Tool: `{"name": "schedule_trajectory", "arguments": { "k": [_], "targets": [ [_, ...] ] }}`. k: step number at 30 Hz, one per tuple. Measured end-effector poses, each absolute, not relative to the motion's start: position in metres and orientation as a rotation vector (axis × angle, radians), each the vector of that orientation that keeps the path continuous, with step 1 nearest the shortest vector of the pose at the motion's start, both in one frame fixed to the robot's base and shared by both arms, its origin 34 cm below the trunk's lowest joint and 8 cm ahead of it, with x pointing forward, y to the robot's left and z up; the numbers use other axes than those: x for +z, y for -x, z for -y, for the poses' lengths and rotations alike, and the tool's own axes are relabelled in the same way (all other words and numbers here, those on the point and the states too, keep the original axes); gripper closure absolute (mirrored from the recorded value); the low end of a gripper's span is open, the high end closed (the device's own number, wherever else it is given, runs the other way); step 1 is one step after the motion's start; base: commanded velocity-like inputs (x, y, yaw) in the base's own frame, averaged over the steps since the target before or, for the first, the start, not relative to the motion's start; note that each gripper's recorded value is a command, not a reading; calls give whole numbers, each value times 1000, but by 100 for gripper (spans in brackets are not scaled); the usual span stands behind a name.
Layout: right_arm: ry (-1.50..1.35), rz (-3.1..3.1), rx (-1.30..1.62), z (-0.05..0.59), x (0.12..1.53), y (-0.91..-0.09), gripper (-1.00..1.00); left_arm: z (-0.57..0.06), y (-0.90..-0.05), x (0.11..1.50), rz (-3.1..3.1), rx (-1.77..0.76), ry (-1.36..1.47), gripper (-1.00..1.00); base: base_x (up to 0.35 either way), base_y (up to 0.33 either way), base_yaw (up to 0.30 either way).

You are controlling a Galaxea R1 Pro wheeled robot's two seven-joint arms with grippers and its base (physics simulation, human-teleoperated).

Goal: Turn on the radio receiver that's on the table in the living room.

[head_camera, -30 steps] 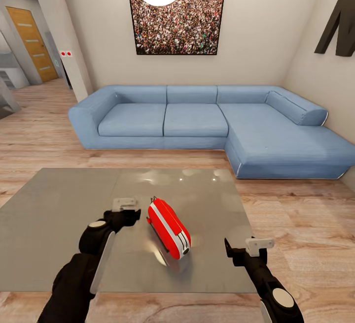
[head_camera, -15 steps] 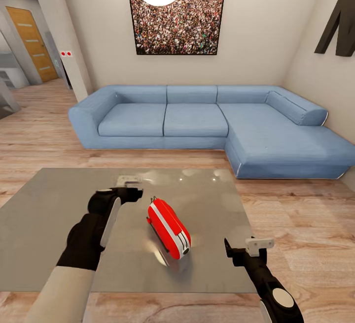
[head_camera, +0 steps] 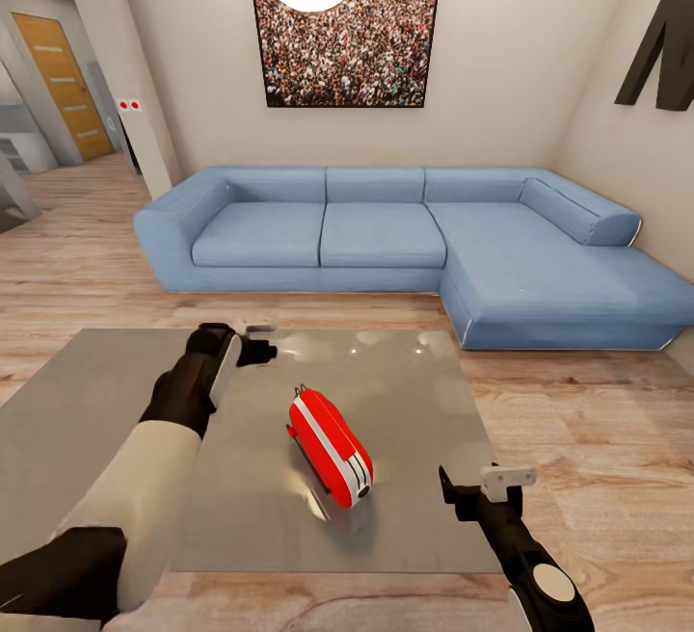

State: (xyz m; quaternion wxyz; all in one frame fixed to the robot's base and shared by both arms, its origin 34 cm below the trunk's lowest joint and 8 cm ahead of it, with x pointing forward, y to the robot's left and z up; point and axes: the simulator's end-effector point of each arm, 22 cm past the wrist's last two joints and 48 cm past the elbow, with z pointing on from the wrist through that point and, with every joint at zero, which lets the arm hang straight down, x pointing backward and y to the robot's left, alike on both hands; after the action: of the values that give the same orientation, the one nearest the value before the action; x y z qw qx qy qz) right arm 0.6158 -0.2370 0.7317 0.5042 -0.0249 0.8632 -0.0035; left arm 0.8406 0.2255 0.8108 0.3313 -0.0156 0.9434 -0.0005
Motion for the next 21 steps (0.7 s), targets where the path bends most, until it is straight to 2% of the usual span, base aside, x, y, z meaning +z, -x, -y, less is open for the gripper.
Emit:
{"name": "schedule_trajectory", "arguments": {
  "k": [14, 21],
  "targets": [
    [49, -2061, -27, 242, 744, -624, -100, -262, -860, 813, -2531, 97, 78, -100, 0, 0, 0],
    [-13, -1996, -126, 263, 833, -724, -100, -280, -867, 829, -2491, 122, 98, -100, 0, 0, 0]
  ]
}}
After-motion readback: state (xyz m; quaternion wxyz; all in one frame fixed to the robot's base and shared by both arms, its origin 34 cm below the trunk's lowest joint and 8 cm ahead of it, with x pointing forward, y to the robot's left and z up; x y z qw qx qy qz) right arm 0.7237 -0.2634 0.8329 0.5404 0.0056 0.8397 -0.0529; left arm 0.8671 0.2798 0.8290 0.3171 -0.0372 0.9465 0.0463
